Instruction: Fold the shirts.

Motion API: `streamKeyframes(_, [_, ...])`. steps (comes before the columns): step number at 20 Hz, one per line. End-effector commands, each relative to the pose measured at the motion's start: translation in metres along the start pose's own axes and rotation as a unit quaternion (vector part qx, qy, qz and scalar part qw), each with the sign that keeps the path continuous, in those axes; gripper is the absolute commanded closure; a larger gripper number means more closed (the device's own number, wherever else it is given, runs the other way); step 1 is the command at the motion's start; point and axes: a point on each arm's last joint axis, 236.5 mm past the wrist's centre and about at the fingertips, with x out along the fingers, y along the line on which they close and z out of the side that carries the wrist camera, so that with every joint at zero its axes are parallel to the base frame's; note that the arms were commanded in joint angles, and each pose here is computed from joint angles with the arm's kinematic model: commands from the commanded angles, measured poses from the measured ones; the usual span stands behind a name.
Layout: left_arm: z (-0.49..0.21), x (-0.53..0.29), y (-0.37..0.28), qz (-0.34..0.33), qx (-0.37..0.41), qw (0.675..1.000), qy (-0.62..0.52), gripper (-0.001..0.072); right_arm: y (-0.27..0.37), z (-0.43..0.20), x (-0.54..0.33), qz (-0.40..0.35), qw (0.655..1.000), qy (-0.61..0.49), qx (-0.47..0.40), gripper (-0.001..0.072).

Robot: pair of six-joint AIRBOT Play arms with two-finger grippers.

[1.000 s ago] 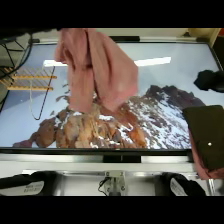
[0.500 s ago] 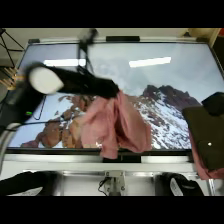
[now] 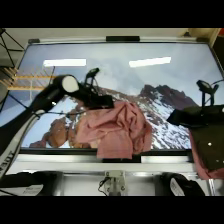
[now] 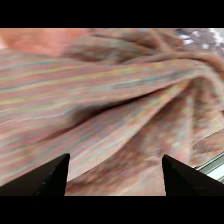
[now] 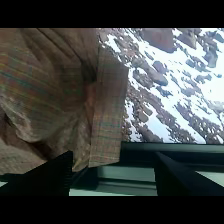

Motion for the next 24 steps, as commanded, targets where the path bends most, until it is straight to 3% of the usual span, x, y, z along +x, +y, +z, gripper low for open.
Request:
streamKeyframes(1, [-0.033, -0.064, 0.079, 0.094, -0.010, 0.994, 0.060, 0.0033, -0.009, -0.033, 0.032, 0.005, 0.997, 0.082, 0.004, 0.0088])
streamKeyframes(3, [-0.066, -0.077, 0.112, 0.135, -0.031, 0.987, 0.077, 0.0032, -0.012, -0.065, 0.055, 0.016, 0.991, 0.132, 0.010, 0.0087])
streamKeyframes(6, [-0.127, -0.048, 0.142, 0.142, -0.069, 0.982, 0.100, 0.0032, -0.007, -0.096, 0.084, 0.046, 0.984, 0.168, 0.032, 0.0087])
streamKeyframes(9, [-0.169, -0.001, 0.145, 0.094, -0.132, 0.981, 0.106, 0.0032, 0.008, -0.098, 0.100, 0.084, 0.983, 0.154, 0.060, 0.0073])
streamKeyframes(13, [-0.177, 0.029, 0.152, 0.069, -0.177, 0.979, 0.075, 0.0032, 0.004, -0.098, 0.104, 0.076, 0.984, 0.152, 0.062, 0.0073])
streamKeyframes(14, [-0.175, 0.031, 0.154, 0.070, -0.178, 0.979, 0.068, 0.0032, 0.004, -0.097, 0.104, 0.076, 0.984, 0.150, 0.066, 0.0073])
streamKeyframes(15, [-0.172, 0.032, 0.155, 0.071, -0.177, 0.980, 0.060, 0.0033, 0.004, -0.096, 0.105, 0.077, 0.984, 0.146, 0.068, 0.0020])
streamKeyframes(18, [-0.159, 0.037, 0.151, 0.069, -0.156, 0.985, 0.032, 0.0044, 0.002, -0.096, 0.109, 0.075, 0.984, 0.142, 0.072, 0.0021])
streamKeyframes(21, [-0.147, 0.041, 0.141, 0.054, -0.158, 0.986, 0.006, 0.0201, 0.000, -0.109, 0.120, 0.074, 0.982, 0.153, 0.088, 0.0021])
streamKeyframes(24, [-0.150, 0.041, 0.140, 0.053, -0.156, 0.986, 0.013, 0.0591, -0.004, -0.109, 0.128, 0.070, 0.982, 0.141, 0.101, 0.0022])
